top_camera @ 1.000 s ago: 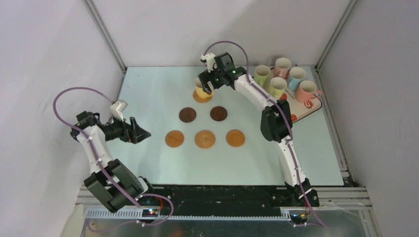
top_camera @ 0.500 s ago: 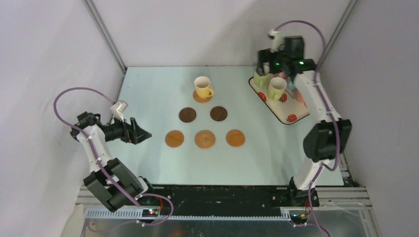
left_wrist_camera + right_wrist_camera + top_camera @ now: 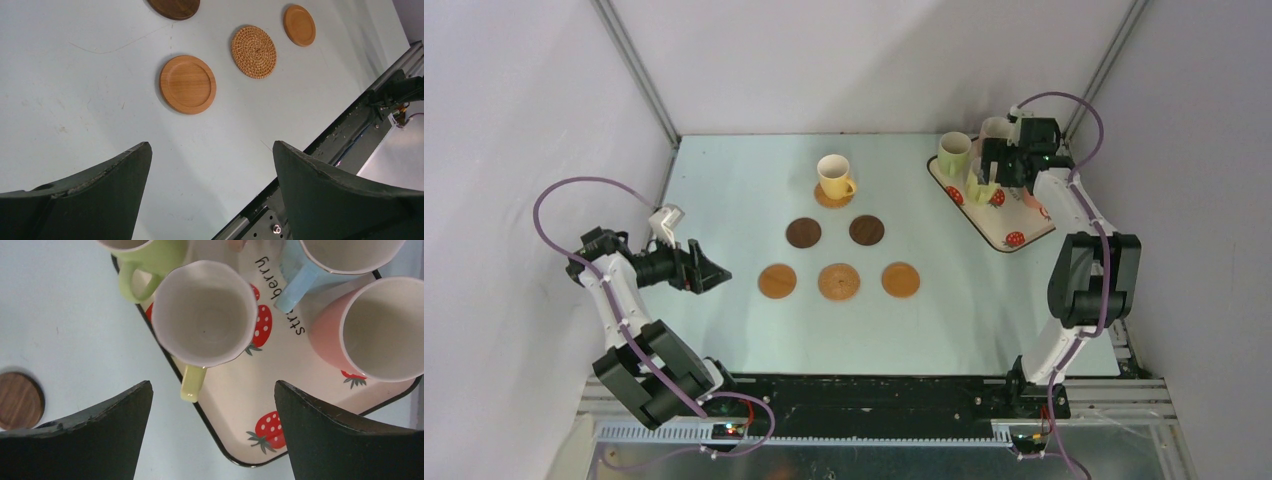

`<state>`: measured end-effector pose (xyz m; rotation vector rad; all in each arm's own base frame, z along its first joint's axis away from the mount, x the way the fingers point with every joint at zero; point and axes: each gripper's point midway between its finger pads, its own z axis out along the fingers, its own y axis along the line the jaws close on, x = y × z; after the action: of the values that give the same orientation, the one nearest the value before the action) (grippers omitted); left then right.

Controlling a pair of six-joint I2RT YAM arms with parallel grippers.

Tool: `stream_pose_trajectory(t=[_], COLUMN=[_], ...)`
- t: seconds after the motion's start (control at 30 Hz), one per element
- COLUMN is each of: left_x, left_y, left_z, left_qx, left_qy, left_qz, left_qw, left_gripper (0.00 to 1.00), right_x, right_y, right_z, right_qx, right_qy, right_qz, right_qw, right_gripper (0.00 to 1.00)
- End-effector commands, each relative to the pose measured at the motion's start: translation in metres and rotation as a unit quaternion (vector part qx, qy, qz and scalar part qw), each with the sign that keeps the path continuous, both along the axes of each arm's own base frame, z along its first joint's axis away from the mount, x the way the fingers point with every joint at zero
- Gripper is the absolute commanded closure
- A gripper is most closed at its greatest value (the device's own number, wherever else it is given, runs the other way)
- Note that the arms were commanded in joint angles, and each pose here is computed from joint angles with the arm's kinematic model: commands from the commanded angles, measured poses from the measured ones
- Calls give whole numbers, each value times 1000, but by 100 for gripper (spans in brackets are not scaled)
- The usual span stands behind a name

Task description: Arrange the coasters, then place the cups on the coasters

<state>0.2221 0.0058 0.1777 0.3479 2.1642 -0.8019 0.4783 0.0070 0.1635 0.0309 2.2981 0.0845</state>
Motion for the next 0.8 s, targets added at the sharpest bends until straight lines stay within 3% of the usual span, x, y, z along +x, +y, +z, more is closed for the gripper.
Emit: stream_pose_trajectory(t=[0.0, 0.17, 0.77], left_x=[0, 0, -2], left_y=[-2, -3, -4], left_z=[5, 5, 3], left_qx=[-4, -4, -8], left_qy=[-22, -22, -20], left_qz=[-6, -8, -16], left_qw=[1000, 1000, 1000], left_gripper=[2, 2, 2], right_x=[24, 33, 27], right_y=[-13, -11, 1], right_z=[9, 3, -40], right_qx=[10, 9, 21], right_qy=[-38, -28, 26], right_qz=[-46, -49, -24], right_qw=[998, 998, 999], right_gripper=[6, 12, 21])
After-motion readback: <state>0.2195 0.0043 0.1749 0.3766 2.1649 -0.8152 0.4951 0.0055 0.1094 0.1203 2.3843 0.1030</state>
